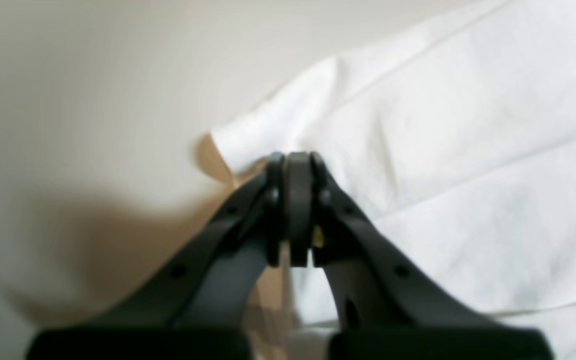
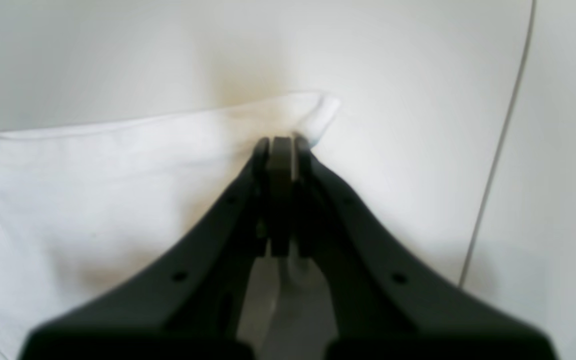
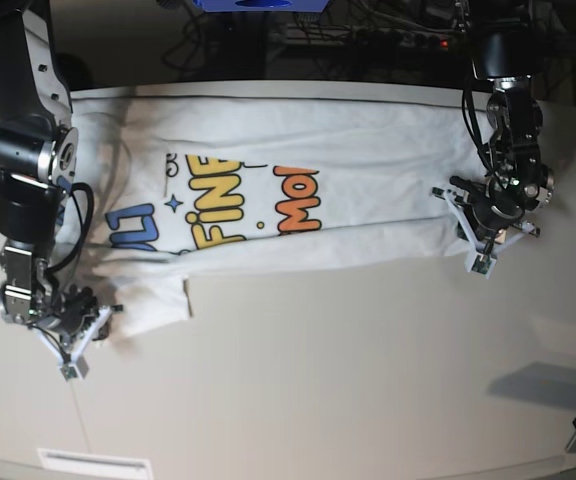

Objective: Fold the T-shirt properly
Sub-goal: 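Regrasp the sleeve edge with the right gripper and tuck it inward, then fold both side edges further inward toward the shirt's centre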

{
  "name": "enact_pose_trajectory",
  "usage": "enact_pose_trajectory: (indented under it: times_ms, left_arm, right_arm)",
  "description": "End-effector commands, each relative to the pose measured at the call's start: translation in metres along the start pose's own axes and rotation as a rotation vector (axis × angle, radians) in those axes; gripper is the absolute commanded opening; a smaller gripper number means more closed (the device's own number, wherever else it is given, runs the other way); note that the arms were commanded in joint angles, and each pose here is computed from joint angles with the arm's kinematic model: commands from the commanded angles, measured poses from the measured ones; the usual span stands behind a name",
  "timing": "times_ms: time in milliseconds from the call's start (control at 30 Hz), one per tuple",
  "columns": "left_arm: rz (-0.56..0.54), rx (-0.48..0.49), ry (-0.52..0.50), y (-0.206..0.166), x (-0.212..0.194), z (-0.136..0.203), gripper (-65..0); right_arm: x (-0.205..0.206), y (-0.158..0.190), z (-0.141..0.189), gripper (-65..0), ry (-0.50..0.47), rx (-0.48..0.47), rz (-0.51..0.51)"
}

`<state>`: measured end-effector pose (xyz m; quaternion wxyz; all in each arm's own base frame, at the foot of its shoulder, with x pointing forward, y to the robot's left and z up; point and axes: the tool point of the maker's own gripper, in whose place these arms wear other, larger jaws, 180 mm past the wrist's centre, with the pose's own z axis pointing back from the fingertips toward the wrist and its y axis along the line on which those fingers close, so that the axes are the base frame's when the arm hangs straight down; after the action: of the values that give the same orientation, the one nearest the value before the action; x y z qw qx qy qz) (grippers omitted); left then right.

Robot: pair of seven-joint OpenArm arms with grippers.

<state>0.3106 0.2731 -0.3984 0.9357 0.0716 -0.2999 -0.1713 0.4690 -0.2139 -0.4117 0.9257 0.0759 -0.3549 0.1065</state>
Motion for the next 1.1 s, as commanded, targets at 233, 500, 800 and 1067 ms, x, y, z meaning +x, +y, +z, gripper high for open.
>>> enact_pose_trajectory:
  times_ms: [233,500,800,1067]
  left_arm:
    - [-0.014,0.008,-0.007,0.006,0.005,0.003,-65.0]
    - [-0.015,0.010,-0.007,0.006,0.005,0.003,-65.0]
    - [-0.015,0.006,-0.001,0.004,0.002,0.003,-65.0]
    - [-0.019,0.008,0.000,0.005,0.002,0.004,-65.0]
  right_arm:
    - [0.022,-0.013,0.018,-65.0,-0.079,-0.050,0.050]
    - [0.029,-0.011,0.049,-65.0,-0.104,-0.132,0.159]
    - [0.024,-0.017,0.091,-65.0,-0.048,-0.244,0.242]
    - [0.005,-0.017,0.123,-65.0,0.033,-0.323,0.285]
